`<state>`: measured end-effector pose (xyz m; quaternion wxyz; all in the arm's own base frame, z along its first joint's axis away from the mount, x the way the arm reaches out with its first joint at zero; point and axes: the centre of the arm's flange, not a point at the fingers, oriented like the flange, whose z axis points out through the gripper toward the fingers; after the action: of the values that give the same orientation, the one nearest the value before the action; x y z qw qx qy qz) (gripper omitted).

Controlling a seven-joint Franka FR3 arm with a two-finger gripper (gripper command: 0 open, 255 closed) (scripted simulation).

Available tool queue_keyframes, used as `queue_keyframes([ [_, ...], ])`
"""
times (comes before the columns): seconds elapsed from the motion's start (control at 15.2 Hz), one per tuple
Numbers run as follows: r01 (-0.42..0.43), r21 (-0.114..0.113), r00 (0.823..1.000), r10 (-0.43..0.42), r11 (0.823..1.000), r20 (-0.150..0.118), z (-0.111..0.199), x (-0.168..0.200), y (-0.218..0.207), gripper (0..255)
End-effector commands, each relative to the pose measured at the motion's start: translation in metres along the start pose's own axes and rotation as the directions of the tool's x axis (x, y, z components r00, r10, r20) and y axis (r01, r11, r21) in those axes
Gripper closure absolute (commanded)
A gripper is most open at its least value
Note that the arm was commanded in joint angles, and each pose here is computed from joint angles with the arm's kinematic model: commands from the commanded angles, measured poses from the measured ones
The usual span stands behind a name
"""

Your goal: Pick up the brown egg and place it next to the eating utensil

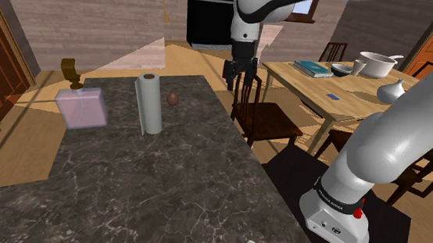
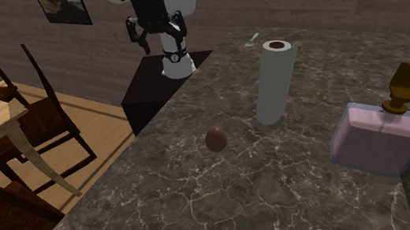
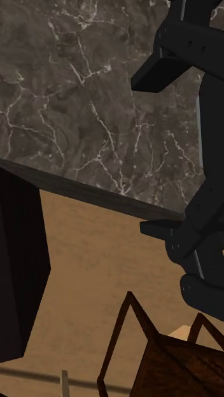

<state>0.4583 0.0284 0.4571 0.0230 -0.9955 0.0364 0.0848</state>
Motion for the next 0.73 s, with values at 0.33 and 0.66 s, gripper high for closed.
queue_keyframes([
  [0.33,0.039,0.026,0.999,-0.038,0.999,-0.027,0.021,0.078,-0.037,0],
  [0.66,0.067,0.043,0.997,-0.065,0.997,-0.046,0.034,0.132,-0.065,0],
])
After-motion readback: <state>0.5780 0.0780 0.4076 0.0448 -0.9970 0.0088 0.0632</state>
